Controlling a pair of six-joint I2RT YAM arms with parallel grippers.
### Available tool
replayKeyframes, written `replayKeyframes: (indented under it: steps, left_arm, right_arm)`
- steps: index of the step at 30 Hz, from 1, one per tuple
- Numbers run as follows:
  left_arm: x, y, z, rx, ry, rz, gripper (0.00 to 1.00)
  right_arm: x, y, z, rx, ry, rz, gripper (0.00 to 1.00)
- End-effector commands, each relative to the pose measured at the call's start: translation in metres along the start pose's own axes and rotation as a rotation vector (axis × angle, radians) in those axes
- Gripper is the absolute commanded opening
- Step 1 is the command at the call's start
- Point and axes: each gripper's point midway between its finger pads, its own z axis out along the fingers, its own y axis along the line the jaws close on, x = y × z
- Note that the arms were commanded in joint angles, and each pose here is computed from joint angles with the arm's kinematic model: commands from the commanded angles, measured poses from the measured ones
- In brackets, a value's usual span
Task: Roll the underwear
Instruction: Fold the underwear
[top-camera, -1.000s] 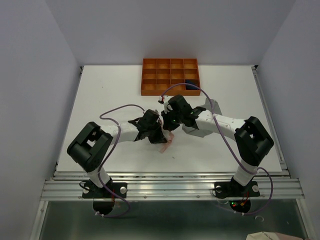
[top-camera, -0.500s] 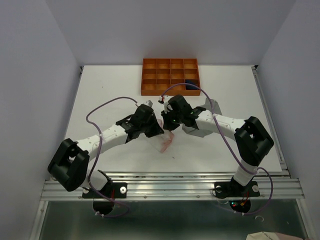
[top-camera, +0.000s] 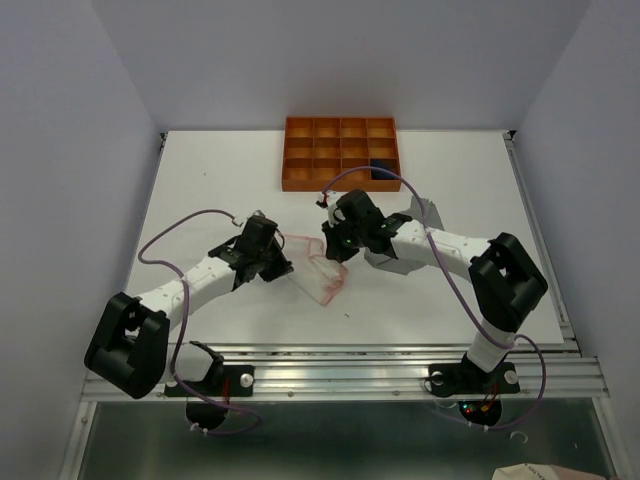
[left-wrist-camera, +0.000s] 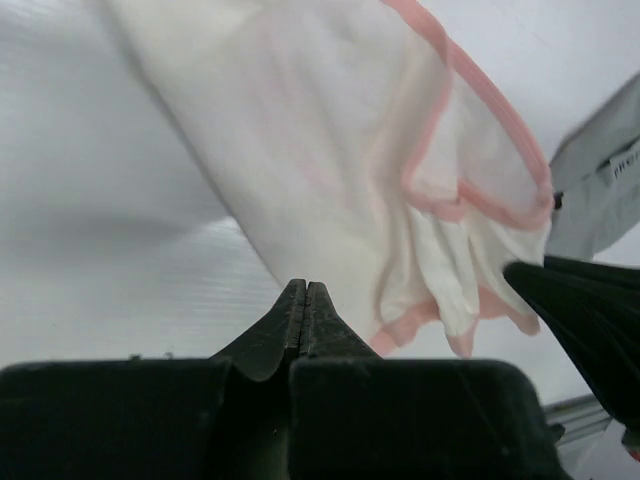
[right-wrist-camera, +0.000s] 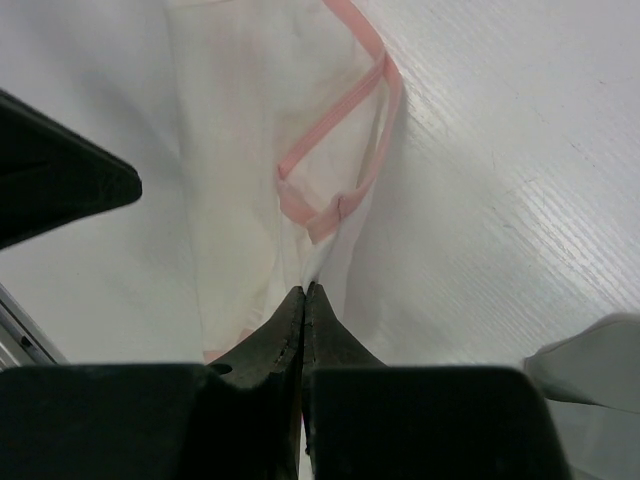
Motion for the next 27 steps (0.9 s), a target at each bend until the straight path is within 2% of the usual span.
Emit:
replayKeyframes:
  steps: [1,6,10,16,27]
  left_arm:
    - [-0.016,0.012,0.013,-0.011,-0.029,-0.019,0.0]
    - [-0.027,-0.004,0.026,0.02,-0.027,-0.009,0.0]
    - [-0.029,0.002,0.038,-0.02,-0.021,0.001,0.0]
    - [-0.012,0.017,0.053,-0.068,0.044,-0.01,0.0]
    - [0.009,0.04,0.05,-0.098,0.078,-0.07,0.0]
  right_arm:
    - [-0.018,0.016,-0.001,-0.044,-0.06,-0.03,0.01]
    - [-0.019,0.017,0.0,-0.049,-0.054,-0.031,0.01]
    - [-0.02,0.024,-0.001,-0.071,-0.055,-0.041,0.01]
    - [-0.019,0.037,-0.001,-0.106,-0.046,-0.052,0.01]
    - [-0.02,0.063,-0.002,-0.174,-0.047,-0.074,0.01]
